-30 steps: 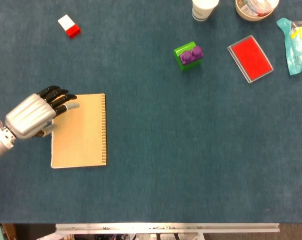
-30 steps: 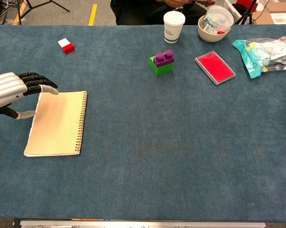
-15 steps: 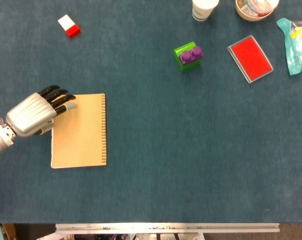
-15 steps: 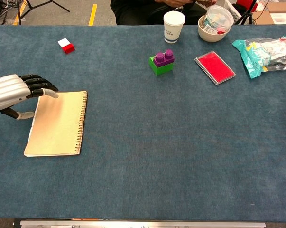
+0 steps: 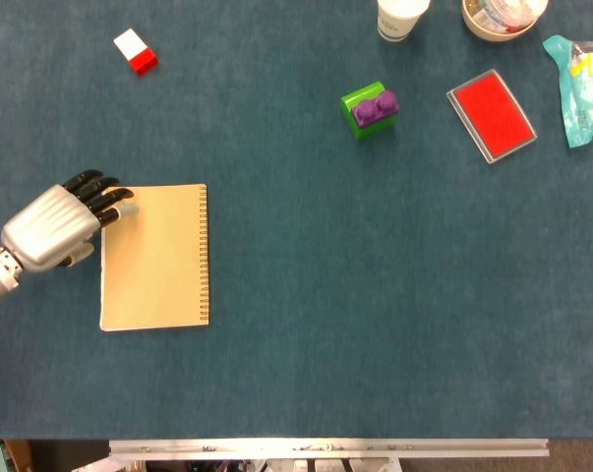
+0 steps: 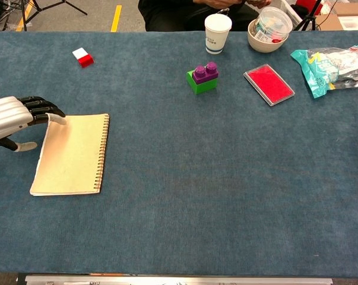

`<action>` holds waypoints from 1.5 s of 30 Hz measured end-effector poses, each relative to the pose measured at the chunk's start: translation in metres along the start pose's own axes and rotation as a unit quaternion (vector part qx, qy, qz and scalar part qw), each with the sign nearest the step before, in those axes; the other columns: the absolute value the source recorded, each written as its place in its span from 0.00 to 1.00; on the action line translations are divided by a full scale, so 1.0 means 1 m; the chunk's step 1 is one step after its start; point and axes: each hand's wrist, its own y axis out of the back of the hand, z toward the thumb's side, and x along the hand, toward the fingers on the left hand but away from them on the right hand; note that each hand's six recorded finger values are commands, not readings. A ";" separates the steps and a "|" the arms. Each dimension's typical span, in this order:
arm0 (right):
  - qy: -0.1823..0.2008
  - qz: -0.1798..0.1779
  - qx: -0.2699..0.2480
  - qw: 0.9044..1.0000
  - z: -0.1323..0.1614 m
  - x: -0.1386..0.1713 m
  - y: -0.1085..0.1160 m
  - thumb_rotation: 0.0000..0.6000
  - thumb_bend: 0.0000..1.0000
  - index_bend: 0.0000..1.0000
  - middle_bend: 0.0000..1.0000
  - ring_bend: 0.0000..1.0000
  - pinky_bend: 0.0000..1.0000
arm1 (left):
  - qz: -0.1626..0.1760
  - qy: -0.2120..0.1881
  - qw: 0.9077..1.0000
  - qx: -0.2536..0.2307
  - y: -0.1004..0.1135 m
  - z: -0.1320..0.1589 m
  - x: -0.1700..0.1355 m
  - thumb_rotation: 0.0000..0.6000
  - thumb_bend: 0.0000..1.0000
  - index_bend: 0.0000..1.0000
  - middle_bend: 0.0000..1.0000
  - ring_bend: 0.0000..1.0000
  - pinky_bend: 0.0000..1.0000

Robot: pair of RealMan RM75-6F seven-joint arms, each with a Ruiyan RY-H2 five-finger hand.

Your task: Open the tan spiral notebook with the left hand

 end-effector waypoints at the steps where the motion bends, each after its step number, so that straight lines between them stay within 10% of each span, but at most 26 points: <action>1: 0.000 0.000 0.000 1.000 0.000 0.000 0.000 1.00 0.36 0.23 0.28 0.21 0.29 | 0.000 -0.001 1.000 0.002 0.000 0.000 0.000 1.00 0.24 0.21 0.19 0.14 0.16; 45: -0.014 -0.017 -0.001 1.000 -0.008 0.005 0.007 1.00 0.36 0.23 0.28 0.21 0.29 | 0.001 -0.009 0.998 -0.058 -0.012 0.021 0.021 1.00 0.24 0.21 0.19 0.14 0.16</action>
